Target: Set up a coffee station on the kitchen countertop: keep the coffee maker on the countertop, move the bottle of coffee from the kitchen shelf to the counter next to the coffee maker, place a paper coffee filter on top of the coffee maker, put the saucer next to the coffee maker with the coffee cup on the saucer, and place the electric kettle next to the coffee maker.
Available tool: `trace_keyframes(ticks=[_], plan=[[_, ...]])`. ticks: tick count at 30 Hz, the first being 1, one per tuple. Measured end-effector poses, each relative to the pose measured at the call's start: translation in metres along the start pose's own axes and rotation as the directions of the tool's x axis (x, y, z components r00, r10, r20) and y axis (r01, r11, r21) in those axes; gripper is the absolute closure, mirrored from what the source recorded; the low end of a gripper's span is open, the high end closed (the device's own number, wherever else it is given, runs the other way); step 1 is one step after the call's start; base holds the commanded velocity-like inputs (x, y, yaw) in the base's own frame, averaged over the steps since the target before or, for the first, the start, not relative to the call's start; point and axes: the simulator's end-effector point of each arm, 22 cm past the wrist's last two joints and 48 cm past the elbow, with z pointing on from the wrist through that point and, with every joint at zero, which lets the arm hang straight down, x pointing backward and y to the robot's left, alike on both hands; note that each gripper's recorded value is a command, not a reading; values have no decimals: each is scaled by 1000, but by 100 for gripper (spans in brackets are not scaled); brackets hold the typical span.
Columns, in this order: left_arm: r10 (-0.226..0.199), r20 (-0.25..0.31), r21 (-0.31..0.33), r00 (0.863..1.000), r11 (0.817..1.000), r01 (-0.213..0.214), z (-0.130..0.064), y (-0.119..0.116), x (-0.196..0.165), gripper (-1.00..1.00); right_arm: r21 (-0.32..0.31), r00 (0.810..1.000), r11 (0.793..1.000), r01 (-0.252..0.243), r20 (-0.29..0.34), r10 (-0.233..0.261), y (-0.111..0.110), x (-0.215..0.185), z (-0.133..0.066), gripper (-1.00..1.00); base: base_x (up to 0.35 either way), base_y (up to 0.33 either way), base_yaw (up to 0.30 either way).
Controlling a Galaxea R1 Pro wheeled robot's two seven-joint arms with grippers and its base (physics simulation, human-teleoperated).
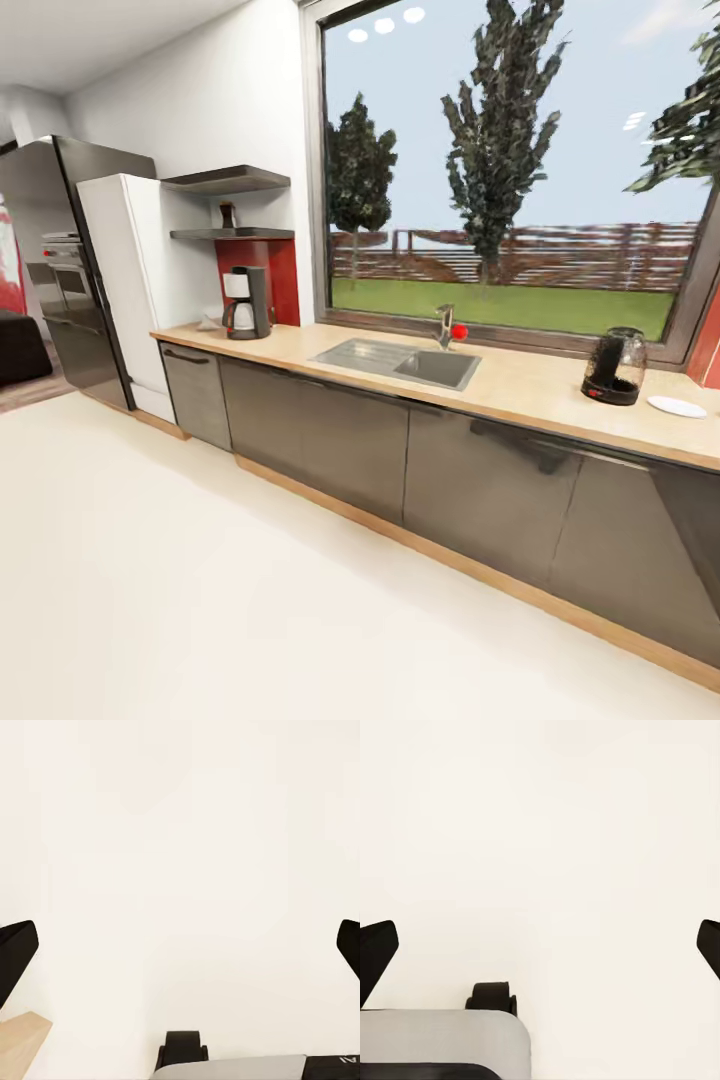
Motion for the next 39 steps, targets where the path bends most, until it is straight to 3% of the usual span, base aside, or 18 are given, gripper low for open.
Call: trace_keyframes(ticks=[10,21,39], plan=[[0,0,1,1000,1000,0,0,-1,0,-100,0,1000,1000,0,0,0,1,0,0,-100,326,0,224],[1,-1,1,1000,1000,-1,0,0,0,-100,-1,1000,1000,0,-1,0,1,0,0,-100,326,0,61],[0,-1,0,1000,1000,0,0,0,0,-100,0,1000,1000,7,0,-7,1,0,0,-100,326,0,231]])
